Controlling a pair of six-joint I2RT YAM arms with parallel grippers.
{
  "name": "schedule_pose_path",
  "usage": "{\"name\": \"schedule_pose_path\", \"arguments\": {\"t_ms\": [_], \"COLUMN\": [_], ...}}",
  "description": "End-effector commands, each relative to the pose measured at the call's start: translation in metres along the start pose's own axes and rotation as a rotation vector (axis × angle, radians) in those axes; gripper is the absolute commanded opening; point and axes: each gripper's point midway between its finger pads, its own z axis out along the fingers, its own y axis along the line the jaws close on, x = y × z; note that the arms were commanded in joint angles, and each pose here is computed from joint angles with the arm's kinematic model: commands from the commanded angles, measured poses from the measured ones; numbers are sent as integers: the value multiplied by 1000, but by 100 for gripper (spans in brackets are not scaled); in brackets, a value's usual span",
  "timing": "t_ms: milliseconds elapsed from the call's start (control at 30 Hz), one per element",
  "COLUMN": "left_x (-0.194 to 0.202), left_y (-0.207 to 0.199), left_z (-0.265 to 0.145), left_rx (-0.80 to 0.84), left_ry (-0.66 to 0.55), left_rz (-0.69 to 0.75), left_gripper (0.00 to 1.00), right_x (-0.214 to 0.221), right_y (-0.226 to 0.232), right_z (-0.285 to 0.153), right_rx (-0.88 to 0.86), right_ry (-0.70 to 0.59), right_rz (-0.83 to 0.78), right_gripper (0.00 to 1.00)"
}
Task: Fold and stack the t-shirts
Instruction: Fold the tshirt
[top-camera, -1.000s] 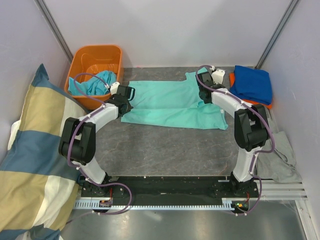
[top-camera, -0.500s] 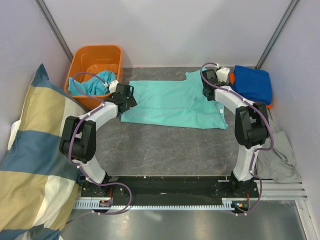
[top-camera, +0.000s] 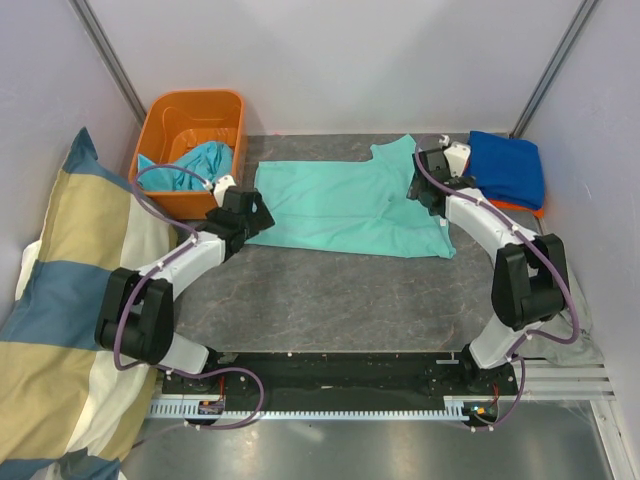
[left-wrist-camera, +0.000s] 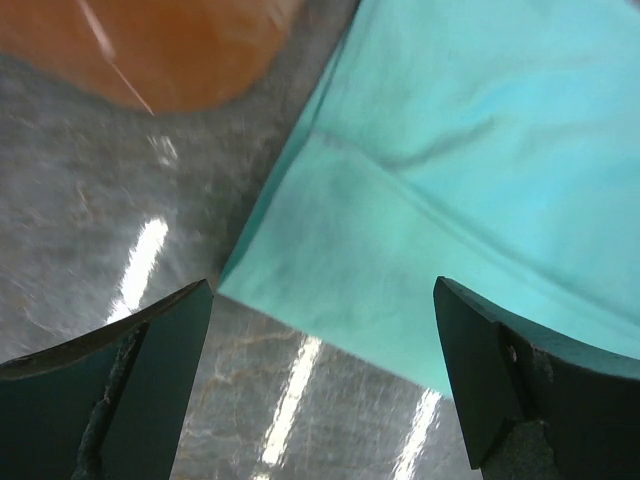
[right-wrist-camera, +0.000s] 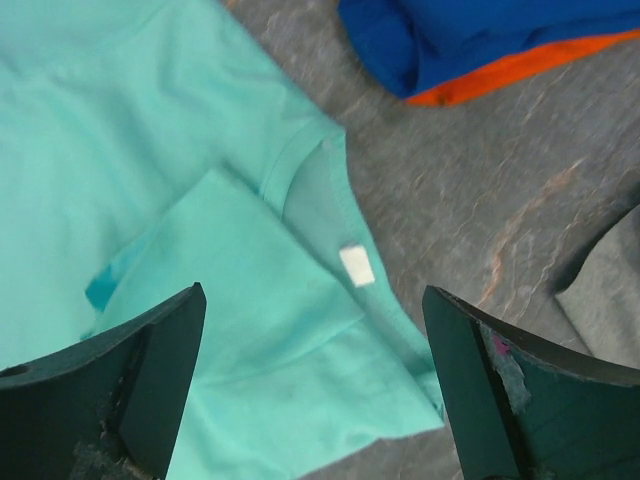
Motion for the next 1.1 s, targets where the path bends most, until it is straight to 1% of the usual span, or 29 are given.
{"name": "schedule_pose_path", "arguments": {"t_ms": [0,33,67,167,200,300,400,533,733,933,1067], "left_x": [25,27,32,39,38,42,44,57,98,143,167], "left_y": [-28,-38,-51,-80,-90,-106,-114,-110,-81,-47,-21], "left_z": [1,2,-1,3,7,11,16,28,34,19,4], "left_rx": [125,153,182,196,201,217,215,190,106,46,5], "left_ry": [14,7,6,-4,-7,-3,-7,18,138,236,288], "left_rz": [11,21,61,161,175,218,256,305,355,358,370], "left_gripper": [100,100,100,100,100,100,100,100,100,100,100], "right_x": [37,44,52,64,69,75,82,101,141,169,193], "right_y": [21,25,31,44,46,50,50,51,46,33,17], "right_z": [-22,-24,-28,-32,-31,-30,-23,-12,-3,-23,-39], "right_rx": [-144,-168,-181,-214,-216,-210,-201,-189,-168,-170,-153], "right_ry": [85,102,109,123,129,130,138,171,246,296,360], "right_rz": [-63,-78,-103,-166,-183,-226,-259,-293,-329,-326,-347], "right_gripper": [98,98,98,98,98,98,98,98,98,98,98]}}
